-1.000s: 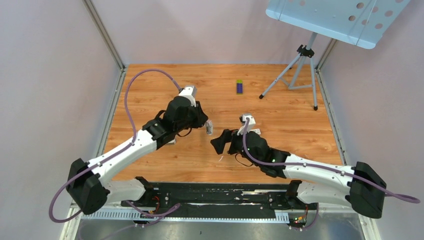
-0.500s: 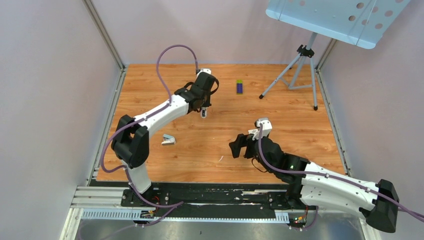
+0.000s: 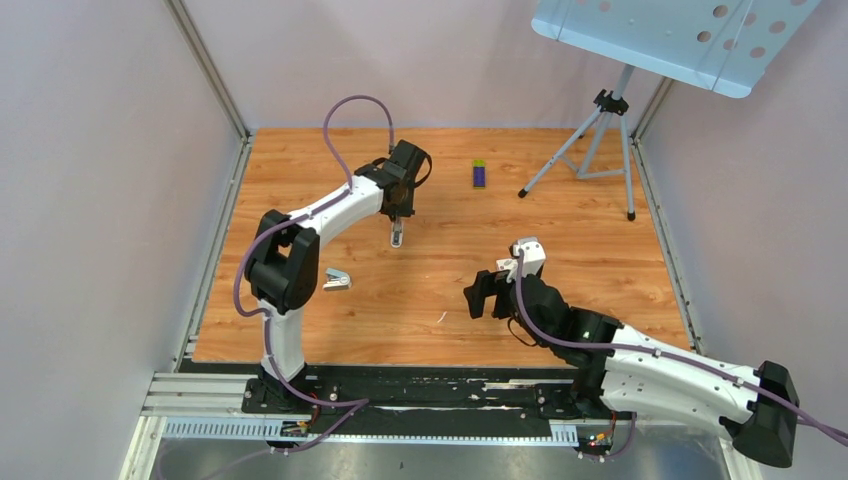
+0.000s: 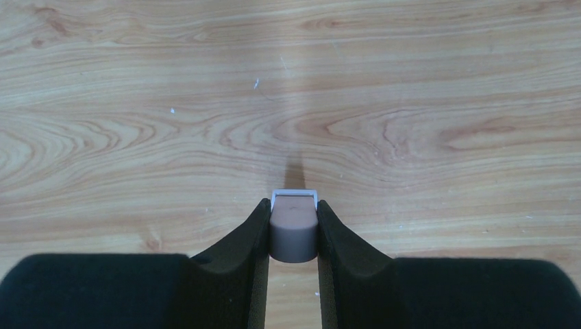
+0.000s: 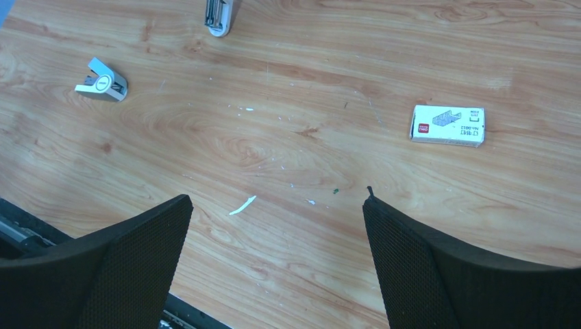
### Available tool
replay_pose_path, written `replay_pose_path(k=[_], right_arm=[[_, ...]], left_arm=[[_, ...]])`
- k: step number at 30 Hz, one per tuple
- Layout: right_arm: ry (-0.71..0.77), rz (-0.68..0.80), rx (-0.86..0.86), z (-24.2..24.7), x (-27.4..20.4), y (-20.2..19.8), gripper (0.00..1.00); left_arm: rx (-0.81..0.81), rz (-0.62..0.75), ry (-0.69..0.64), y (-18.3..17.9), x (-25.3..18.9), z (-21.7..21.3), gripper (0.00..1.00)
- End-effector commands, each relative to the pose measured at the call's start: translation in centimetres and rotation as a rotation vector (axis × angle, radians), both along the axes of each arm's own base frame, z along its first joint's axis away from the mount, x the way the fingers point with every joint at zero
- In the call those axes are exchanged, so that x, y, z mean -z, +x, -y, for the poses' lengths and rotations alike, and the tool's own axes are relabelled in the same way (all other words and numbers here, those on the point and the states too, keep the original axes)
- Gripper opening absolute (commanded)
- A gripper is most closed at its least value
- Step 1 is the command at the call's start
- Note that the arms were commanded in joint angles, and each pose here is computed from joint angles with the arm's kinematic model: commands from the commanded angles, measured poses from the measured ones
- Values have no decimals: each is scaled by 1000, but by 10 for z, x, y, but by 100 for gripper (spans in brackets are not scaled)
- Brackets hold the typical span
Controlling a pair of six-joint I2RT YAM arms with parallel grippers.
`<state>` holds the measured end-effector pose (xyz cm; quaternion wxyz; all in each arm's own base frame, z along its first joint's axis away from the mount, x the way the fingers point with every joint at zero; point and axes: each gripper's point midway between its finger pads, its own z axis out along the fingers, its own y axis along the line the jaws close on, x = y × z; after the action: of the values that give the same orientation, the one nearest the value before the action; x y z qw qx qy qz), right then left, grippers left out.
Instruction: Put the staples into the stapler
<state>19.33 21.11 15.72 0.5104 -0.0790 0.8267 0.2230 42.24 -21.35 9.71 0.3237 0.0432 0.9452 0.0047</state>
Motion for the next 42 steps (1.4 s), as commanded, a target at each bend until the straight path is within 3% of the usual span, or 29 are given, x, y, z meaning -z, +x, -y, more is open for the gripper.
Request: replay_pose_path(k=[1,13,20,24,26,27,35,42], right_arm=[[-53,-2,18,7,6,3,100],[-60,-1,27,9,7,5,100],[-52,4,31,11,5,4,100],[-43,7,27,11,4,3,100],[-39,5,27,11,4,3,100],[-41,2,28,11,5,3,100],[-32,1,19,8,8,2,100],[-37,8,20,10,8,3,100]], left_arm=[[11,-56,-4,3,14,1,19],[3,-83,-25,11,26,5,39],[1,-82,-24,11,18,2,58],[-38,-26,-18,9,-11,-8,77],[-82,15,-14,6,-29,-18,96],[-115,39,-21,4,-39,-23,99],[-432,195,-99,-34,-84,-79,100],[-838,171,-226,-86,-63,-132,97]])
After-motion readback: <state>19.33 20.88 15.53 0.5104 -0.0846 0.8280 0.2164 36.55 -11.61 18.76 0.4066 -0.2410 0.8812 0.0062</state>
